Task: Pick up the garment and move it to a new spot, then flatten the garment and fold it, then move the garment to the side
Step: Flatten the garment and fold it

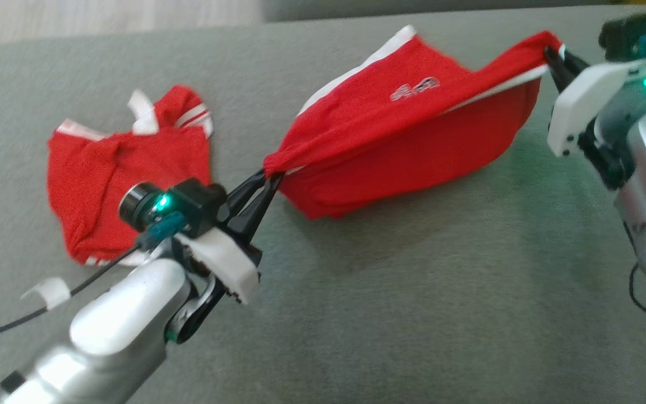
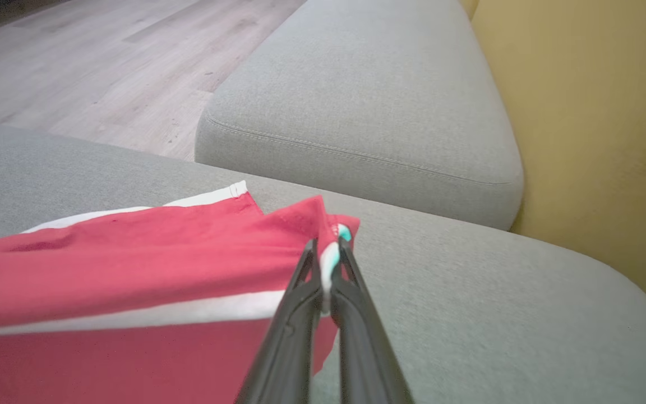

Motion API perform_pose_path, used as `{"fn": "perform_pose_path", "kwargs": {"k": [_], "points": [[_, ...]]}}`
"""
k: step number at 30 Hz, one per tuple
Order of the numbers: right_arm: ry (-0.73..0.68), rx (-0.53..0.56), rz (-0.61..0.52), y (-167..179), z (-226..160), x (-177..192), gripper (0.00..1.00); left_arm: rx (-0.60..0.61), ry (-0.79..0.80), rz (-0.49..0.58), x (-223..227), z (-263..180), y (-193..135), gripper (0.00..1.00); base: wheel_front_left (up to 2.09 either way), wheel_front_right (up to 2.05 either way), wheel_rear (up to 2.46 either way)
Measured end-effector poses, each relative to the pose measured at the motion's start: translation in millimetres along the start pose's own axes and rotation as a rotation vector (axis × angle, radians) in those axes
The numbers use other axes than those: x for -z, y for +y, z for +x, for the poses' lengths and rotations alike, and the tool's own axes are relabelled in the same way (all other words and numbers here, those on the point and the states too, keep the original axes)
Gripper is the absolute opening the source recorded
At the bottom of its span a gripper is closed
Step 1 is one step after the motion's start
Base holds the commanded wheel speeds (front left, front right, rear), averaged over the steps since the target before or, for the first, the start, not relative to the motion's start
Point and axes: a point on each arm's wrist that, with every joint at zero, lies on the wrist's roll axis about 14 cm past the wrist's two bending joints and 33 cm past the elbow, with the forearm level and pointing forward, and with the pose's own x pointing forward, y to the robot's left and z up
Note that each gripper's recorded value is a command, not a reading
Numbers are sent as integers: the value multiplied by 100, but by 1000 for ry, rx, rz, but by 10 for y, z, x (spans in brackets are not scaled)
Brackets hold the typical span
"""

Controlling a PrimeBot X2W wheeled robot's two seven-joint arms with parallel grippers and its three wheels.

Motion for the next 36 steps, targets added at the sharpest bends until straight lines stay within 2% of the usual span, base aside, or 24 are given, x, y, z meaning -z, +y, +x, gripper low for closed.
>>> {"fn": "perform_pose_path", "kwargs": {"k": [13,24,25,26,29,33,36], "points": [[59,-88,-94,452,861,-7,0,-60,73,-60,283,189,322,0,0,0,0],[81,-146,-117,746,1288,144,0,-88,104,-81,439,310,487,2,0,0,0],[87,-149,-116,759,1313,168,41,-92,104,-82,452,316,500,48,0,0,0],[95,-147,-118,757,1335,194,100,-96,107,-83,468,320,514,100,0,0,0],[99,-134,-130,703,1382,214,100,-113,126,-87,544,322,568,100,0,0,0],[37,-113,-98,630,1342,64,100,-130,109,-80,530,316,600,100,0,0,0],[-32,-98,-121,562,1251,-106,100,-142,84,-67,453,305,623,100,0,0,0]]}}
